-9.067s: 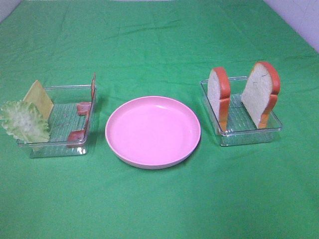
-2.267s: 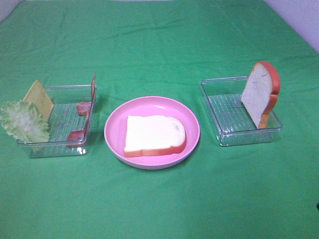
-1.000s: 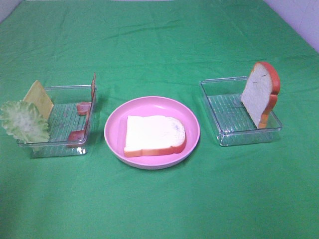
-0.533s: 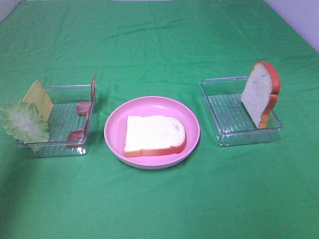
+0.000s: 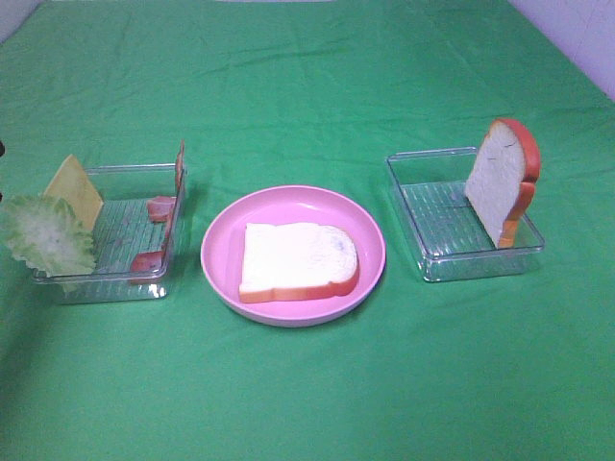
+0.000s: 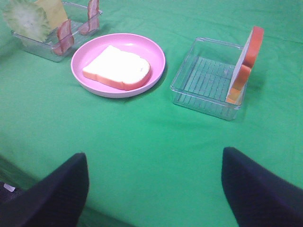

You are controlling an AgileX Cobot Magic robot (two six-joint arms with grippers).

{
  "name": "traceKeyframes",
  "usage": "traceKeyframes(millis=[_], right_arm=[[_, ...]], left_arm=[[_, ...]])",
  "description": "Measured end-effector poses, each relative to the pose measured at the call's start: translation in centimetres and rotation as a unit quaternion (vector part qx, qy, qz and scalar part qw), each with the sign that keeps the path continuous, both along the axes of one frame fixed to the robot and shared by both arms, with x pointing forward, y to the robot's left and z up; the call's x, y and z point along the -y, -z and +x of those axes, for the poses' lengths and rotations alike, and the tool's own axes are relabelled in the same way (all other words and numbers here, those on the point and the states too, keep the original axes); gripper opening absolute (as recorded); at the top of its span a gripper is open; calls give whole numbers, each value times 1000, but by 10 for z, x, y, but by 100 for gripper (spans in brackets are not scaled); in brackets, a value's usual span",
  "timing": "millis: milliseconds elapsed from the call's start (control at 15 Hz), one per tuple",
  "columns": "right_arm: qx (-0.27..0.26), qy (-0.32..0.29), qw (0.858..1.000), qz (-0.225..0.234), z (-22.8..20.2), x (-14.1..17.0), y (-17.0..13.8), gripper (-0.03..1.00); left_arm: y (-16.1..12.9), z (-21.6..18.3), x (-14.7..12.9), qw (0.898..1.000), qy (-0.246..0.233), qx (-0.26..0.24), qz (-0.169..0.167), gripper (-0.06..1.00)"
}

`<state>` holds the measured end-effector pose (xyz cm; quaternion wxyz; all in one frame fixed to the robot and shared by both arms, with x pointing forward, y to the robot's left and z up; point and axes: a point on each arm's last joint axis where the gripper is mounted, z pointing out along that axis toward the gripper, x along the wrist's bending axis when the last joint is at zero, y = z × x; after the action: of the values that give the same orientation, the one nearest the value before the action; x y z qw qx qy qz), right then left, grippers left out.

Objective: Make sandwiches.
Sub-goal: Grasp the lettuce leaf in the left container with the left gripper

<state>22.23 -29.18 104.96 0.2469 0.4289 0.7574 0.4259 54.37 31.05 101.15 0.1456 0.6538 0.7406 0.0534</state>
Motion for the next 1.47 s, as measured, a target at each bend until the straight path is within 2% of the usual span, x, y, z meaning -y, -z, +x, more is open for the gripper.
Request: traceKeyframes(millis=[467,600,733,933,1467], right_arm=[[0,0,1000,0,0,0,0,74],[0,0,1000,1,0,0,0,74],[0,0,1000,1,0,0,0,74],[-1,0,1000,1,0,0,0,74],[-1,0,1000,1,0,0,0,74]], left_arm=[[40,21,0,1000,5,-18,-5,76],[39,25,2,1000,7,-1,-7,76],[42,28,13,1000,24,5,-5,76],[53,32,30,999,41,-11,-8,75],[52,38,36,999,46,-13,-5,43]])
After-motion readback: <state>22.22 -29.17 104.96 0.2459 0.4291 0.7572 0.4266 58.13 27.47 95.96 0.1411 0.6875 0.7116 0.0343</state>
